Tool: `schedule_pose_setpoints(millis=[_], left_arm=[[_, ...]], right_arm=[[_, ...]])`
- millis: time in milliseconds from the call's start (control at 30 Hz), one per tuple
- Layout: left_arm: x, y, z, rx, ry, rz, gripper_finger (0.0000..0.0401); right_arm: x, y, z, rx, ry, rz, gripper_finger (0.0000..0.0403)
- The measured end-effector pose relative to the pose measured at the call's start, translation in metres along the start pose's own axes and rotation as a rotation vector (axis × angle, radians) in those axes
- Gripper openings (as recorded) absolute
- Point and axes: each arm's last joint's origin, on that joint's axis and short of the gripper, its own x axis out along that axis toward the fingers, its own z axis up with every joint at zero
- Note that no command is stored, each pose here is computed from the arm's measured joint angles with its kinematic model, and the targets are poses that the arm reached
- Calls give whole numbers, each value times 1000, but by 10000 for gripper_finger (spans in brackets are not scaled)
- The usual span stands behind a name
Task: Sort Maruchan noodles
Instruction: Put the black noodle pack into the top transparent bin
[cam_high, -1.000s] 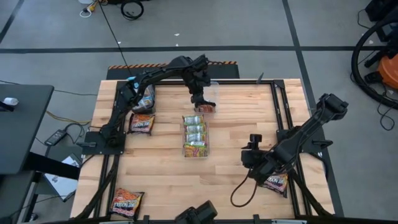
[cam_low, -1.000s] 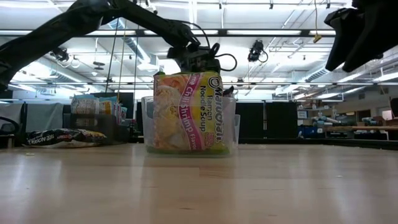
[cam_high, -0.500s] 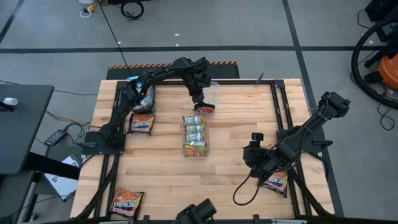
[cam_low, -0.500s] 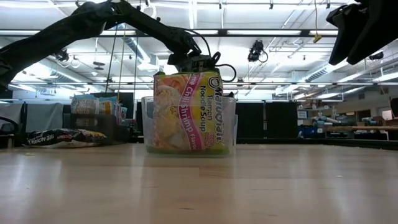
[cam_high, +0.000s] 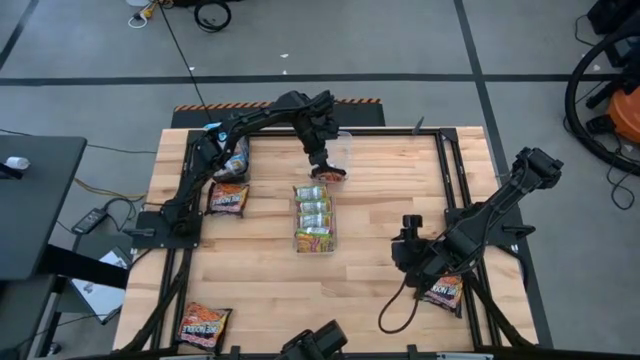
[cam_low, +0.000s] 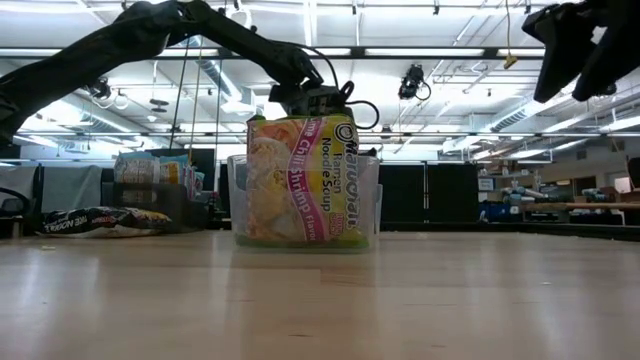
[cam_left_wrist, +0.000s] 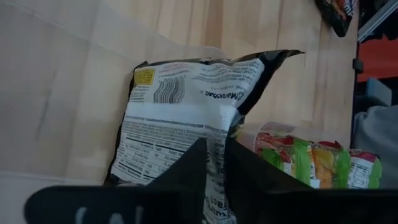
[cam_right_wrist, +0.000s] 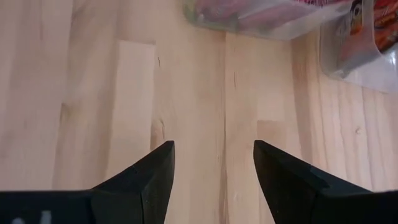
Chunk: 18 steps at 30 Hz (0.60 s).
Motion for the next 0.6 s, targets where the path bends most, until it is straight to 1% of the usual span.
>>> schedule_pose_setpoints(millis=[133, 200, 333, 400, 467, 533, 600], left_arm=[[-3, -2, 0, 1, -6, 0, 82], [-3, -2, 0, -16, -5, 0, 92], [-4, -3, 0, -19, -4, 0, 110], [-10, -7, 1, -20, -1, 5, 114], [-25, -17, 4, -7, -20, 13, 115], [-41, -32, 6, 10, -33, 28, 116], [-53, -48, 8, 40, -50, 45, 116]], right_arm=[[-6, 0, 7, -20, -20, 11, 224], [-9, -1, 9, -32, -27, 14, 223], [-9, -1, 8, -69, -19, 17, 223], [-9, 0, 8, -106, -10, 35, 223], [-9, 1, 8, -148, -10, 56, 222], [-10, 4, 9, -179, -7, 122, 222], [-11, 9, 8, -193, 19, 219, 221]])
